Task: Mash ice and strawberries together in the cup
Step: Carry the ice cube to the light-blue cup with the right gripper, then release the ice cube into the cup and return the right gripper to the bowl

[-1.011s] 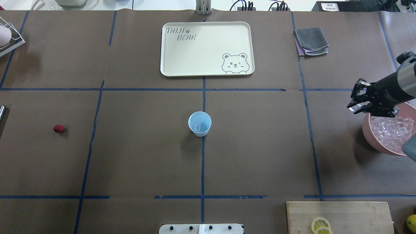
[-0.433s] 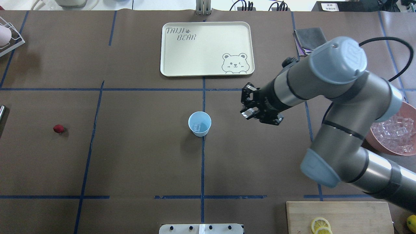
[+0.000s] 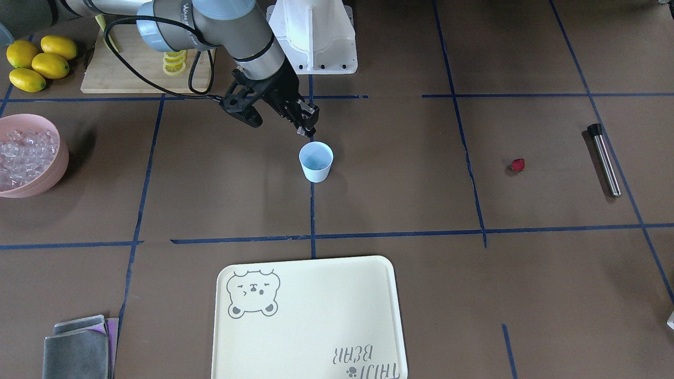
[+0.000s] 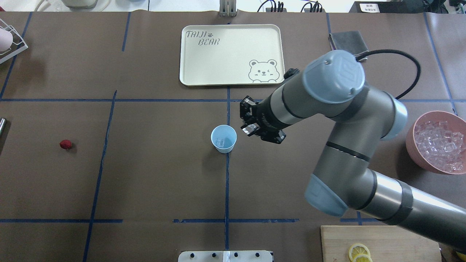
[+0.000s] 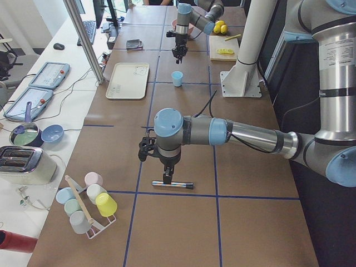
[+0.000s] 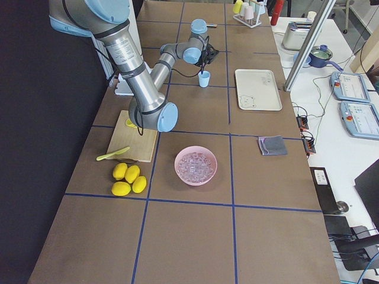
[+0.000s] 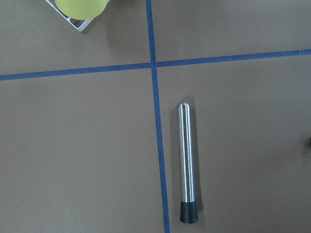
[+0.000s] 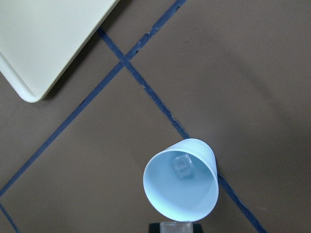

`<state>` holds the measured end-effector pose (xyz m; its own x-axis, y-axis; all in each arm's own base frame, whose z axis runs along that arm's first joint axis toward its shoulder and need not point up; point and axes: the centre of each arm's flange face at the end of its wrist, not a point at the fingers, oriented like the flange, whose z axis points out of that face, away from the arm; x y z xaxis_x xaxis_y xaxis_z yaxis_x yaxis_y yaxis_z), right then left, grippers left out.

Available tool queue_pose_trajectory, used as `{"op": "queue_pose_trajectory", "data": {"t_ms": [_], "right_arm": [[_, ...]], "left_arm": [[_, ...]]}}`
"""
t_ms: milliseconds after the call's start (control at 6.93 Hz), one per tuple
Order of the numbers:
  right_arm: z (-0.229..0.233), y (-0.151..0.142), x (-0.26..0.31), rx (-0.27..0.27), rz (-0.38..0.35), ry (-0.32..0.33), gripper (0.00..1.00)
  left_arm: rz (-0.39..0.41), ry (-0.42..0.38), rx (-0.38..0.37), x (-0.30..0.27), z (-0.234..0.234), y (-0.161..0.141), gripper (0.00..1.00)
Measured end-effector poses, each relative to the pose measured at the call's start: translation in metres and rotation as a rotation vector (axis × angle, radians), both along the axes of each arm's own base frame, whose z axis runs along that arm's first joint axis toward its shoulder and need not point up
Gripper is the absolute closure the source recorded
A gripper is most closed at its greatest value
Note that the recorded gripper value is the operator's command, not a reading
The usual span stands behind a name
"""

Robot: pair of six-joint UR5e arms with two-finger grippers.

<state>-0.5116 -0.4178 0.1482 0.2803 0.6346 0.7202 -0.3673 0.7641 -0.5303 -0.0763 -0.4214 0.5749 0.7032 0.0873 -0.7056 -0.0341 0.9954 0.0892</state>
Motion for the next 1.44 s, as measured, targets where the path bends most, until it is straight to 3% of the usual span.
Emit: {"op": "queue_pose_trajectory", "data": {"t_ms": [144,289,433,722,866,1155,1444], "right_arm": [[0.005,-0.001,-0.013,0.002,0.005,0.022,0.88],[0.009,-0.001,-0.023,0.006,0.009,0.038,0.74],[0.009,0.0,-0.031,0.011,0.012,0.047,0.13],[0.01,-0.001,-0.038,0.013,0.016,0.057,0.1],[0.01,-0.002,-0.039,0.012,0.016,0.06,0.01],[0.009,-0.004,-0.03,0.016,0.019,0.05,0.01],[0.05,-0.01,0.051,0.024,-0.016,0.038,0.01]], "left_arm": [[0.0,0.0,0.001,0.0,-0.001,0.0,0.0],[0.0,0.001,0.002,0.0,-0.001,0.0,0.0],[-0.001,0.001,0.003,0.0,-0.001,0.0,0.0],[0.0,0.001,0.002,0.0,-0.001,0.0,0.0],[0.0,0.001,0.001,0.0,-0.001,0.001,0.0],[-0.001,0.002,-0.003,0.0,0.001,0.001,0.0],[-0.001,0.002,-0.008,0.0,0.003,0.004,0.0]]}}
